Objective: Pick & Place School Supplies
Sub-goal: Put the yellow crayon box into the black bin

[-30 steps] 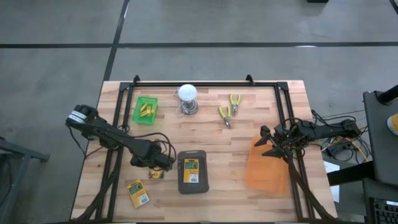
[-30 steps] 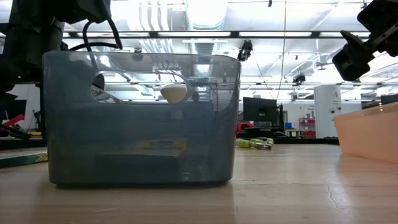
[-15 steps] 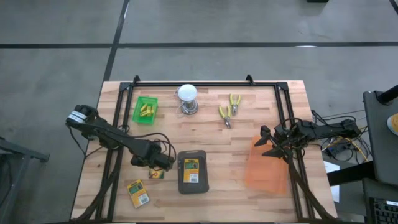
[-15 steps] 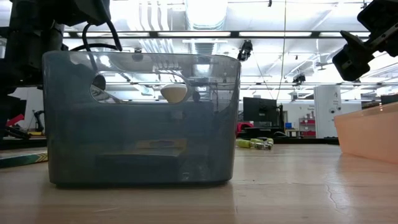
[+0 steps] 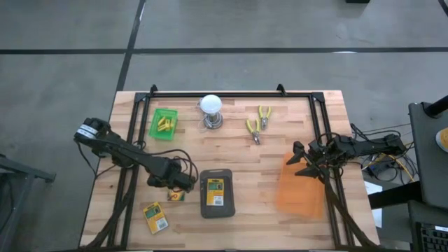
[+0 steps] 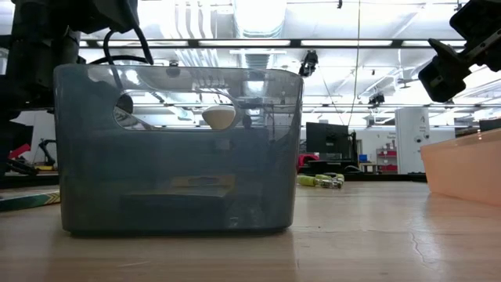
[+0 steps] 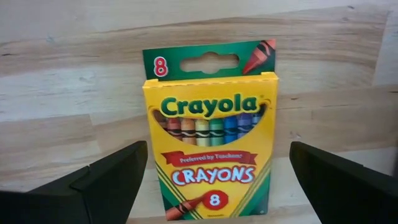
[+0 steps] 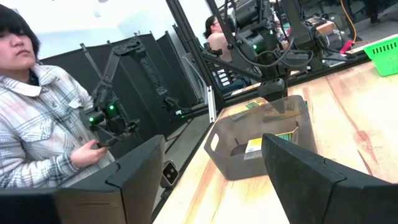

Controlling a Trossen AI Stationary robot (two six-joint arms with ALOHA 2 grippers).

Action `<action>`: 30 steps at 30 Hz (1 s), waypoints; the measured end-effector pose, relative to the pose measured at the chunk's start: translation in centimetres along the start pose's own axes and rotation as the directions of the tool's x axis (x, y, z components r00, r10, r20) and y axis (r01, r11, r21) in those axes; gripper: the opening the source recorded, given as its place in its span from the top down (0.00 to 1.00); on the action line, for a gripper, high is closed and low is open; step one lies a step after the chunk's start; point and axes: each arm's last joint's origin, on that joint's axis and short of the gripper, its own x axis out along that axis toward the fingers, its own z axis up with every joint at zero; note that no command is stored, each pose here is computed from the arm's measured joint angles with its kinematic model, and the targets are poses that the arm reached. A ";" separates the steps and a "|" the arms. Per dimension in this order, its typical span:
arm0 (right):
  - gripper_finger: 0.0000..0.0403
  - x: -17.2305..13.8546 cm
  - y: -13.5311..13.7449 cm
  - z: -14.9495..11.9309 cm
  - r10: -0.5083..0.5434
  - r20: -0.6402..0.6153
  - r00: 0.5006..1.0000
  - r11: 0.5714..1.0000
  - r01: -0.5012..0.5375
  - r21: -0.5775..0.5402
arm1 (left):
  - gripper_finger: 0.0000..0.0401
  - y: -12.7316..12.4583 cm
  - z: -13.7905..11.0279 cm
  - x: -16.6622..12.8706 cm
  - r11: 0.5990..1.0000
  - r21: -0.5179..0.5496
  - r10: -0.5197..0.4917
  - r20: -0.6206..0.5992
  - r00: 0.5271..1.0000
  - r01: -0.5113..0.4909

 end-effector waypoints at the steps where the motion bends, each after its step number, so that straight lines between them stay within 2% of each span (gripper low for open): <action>1: 0.34 0.0 0.0 0.0 0.000 0.000 1.000 1.000 0.000 0.000 | 0.00 0.1 0.0 0.1 1.000 0.000 0.003 0.001 1.000 -0.003; 16: 0.36 0.0 0.0 0.0 0.000 0.000 1.000 1.000 0.000 0.000 | 0.01 0.6 0.2 1.6 0.999 -0.022 -0.028 -0.026 0.999 0.027; 30: 0.34 0.0 0.0 0.0 0.000 0.000 1.000 1.000 0.000 0.000 | 0.01 0.6 0.2 1.6 0.999 -0.022 -0.029 -0.024 0.999 0.029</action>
